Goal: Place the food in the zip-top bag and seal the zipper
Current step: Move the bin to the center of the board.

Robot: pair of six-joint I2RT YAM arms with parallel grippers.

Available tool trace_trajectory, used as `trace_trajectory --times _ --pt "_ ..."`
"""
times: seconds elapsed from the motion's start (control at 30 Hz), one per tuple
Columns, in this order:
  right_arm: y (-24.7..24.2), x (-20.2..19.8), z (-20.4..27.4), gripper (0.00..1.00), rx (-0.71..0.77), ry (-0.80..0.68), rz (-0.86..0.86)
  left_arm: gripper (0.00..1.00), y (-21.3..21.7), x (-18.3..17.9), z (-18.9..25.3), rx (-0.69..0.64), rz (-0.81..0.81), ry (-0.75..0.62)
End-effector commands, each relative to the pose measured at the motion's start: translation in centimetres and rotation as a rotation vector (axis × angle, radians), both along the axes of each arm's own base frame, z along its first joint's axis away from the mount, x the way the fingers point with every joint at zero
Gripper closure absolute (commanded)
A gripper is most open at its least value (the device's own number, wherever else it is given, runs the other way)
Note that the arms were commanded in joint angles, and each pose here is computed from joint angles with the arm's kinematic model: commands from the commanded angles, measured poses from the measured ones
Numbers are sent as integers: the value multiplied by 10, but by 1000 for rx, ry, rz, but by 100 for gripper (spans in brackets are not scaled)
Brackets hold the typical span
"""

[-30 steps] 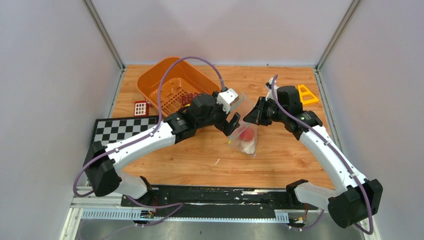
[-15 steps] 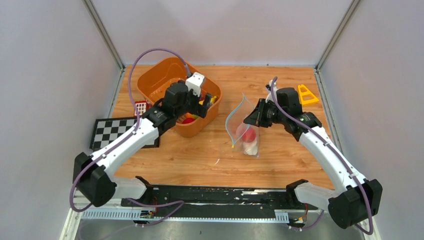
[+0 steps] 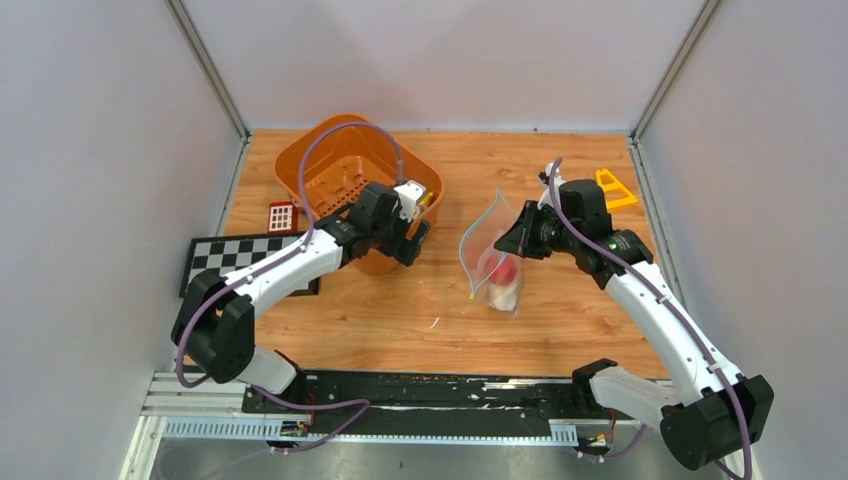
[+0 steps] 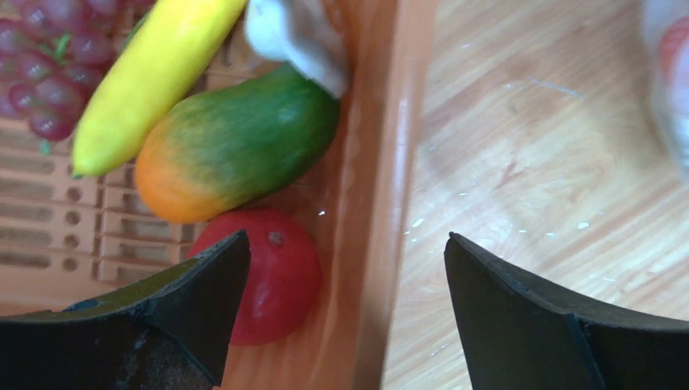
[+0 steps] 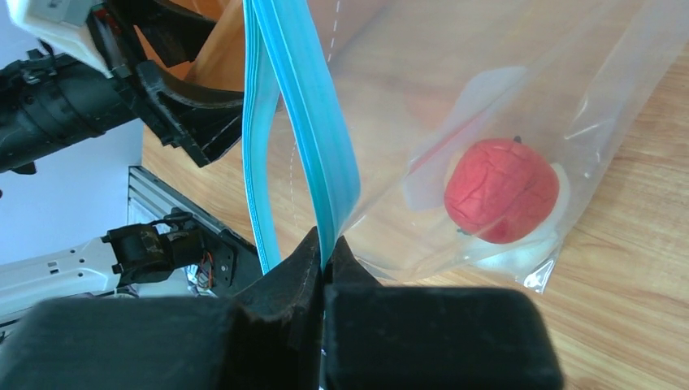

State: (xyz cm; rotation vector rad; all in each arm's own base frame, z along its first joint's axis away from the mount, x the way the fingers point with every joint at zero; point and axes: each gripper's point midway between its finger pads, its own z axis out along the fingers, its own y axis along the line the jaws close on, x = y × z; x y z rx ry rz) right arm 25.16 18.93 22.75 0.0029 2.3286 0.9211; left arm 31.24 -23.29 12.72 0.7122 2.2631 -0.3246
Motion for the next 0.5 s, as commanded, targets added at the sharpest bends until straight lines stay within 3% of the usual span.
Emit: trace_trajectory --times 0.0,0.23,0.47 --pt "-8 1 20 100 -27 -76 -20 7 -25 -35 -6 -118 -156 106" --pt "-30 4 17 100 -125 -98 -102 9 -61 -91 10 -255 -271 158" --pt "-59 5 9 100 -224 -129 -214 13 -87 -161 8 -325 -368 302"
